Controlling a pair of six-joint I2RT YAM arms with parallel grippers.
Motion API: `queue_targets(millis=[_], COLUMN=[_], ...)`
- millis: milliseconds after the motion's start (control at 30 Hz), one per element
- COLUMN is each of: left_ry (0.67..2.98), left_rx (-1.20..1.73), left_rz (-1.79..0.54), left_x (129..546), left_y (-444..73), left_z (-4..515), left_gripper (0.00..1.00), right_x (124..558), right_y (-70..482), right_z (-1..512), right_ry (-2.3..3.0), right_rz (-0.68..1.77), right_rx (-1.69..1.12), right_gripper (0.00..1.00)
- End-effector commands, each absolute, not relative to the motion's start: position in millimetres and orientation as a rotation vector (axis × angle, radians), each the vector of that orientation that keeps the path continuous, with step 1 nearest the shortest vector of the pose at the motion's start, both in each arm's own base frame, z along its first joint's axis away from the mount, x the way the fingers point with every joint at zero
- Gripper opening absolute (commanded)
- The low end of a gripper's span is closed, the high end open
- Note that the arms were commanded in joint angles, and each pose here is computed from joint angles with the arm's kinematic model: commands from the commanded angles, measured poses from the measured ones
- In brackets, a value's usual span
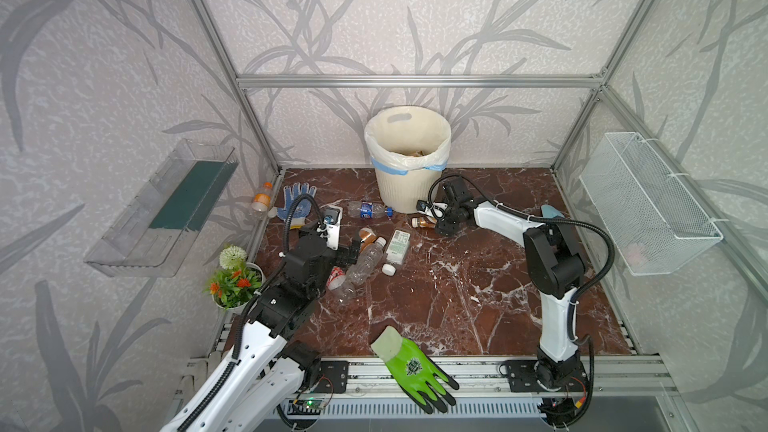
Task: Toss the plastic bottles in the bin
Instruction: 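Lower the right gripper onto the Nescafe bottle beside the bin and close it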
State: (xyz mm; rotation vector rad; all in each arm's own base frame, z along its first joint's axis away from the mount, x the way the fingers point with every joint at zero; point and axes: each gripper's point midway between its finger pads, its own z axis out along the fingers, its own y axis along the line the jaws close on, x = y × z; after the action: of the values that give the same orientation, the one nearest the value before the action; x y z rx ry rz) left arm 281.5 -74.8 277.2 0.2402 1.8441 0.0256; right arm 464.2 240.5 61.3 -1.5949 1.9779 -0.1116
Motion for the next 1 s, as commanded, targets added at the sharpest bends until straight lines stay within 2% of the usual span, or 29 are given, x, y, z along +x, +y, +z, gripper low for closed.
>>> queue_targets(millis=[0,233,467,600,800,967], left_ry=[1.809,1.834,1.845,1.841,1.841,1.85], left_rx=[0.208,0.184,0.184,0.182,0.188,0.196], left_rz=[-0.022,-0.049,-0.06,-0.062,-0.073,-0.09], left_x=[283,289,289,288,288,290], left_y=[-75,-74,-74,-74,-75,-79], left_z=[290,286,284,285,286,283], left_gripper=[0.97,0.95,0.94,0.94,0.93,0.93], right_x=[470,472,466,463,456,445], right_y=[242,235,235,233,229,227], right_z=[61,48,47,45,56,82], right_ry=[1.962,2.007,2.03,2.043,2.054,2.066], right_rz=[-0.083,-0.119,-0.075,-0.073,-0.066,-0.019], right_rx=[-1.611,-1.585,-1.548,-1.545,-1.483,-1.318], right_gripper=[0.89,0.83,0.61,0.53,0.48,0.46])
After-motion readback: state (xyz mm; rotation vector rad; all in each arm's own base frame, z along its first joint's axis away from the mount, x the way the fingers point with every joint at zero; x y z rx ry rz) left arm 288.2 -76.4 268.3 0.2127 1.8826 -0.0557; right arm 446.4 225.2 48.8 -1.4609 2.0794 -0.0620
